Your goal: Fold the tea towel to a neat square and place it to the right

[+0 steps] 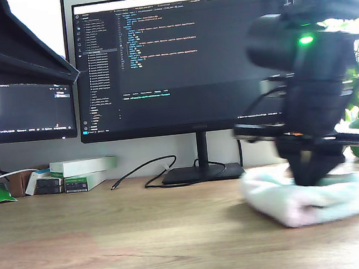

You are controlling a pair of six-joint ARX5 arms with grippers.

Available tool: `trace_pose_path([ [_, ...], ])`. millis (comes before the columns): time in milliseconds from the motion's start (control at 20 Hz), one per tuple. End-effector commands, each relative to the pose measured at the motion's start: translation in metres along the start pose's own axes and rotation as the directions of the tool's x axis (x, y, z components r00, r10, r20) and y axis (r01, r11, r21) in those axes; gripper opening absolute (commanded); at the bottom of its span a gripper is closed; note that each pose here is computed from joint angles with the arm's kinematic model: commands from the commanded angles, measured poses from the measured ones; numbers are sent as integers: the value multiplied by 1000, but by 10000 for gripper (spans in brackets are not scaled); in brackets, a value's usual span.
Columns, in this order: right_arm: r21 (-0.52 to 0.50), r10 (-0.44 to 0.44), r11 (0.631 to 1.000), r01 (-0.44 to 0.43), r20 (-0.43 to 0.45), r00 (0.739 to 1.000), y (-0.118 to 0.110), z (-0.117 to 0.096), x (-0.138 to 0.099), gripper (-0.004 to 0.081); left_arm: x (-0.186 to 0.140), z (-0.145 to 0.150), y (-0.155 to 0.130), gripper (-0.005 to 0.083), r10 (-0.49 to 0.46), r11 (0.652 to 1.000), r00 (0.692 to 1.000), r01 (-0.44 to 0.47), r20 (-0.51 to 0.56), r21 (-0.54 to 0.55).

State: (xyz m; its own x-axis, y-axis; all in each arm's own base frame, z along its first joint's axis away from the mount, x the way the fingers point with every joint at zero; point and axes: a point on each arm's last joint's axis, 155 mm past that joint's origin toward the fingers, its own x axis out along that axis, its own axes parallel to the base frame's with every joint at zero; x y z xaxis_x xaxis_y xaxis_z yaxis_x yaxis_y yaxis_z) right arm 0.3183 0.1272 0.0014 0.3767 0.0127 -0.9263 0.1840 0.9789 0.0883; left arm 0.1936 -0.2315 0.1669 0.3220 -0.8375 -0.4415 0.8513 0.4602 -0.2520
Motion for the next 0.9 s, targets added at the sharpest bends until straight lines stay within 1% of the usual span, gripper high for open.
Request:
trace_pose_path([
  [0,-100,-305,952,289,-373,876,-103,-136,25,-10,1,1,-1,2,-2,1000,1000,2,7,2],
  [150,-81,-299,954,290,-365,881,-108,-139,12,-10,1,1,-2,2,-9,1000,1000,9,8,1],
  [450,-71,-311,949,307,-360,879,-121,-148,-8,-10,1,1,-5,2,-28,1000,1000,28,9,1],
  [550,-61,-328,942,329,-354,876,-128,-151,-14,-10,0,1,-7,2,-39,999,999,39,9,1],
  [650,-38,-318,945,325,-336,886,-128,-150,-16,-10,0,1,-10,2,-50,999,999,50,10,1],
  [850,28,-261,960,278,-262,929,-116,-132,-17,-10,0,1,-10,2,-53,999,999,53,10,1],
])
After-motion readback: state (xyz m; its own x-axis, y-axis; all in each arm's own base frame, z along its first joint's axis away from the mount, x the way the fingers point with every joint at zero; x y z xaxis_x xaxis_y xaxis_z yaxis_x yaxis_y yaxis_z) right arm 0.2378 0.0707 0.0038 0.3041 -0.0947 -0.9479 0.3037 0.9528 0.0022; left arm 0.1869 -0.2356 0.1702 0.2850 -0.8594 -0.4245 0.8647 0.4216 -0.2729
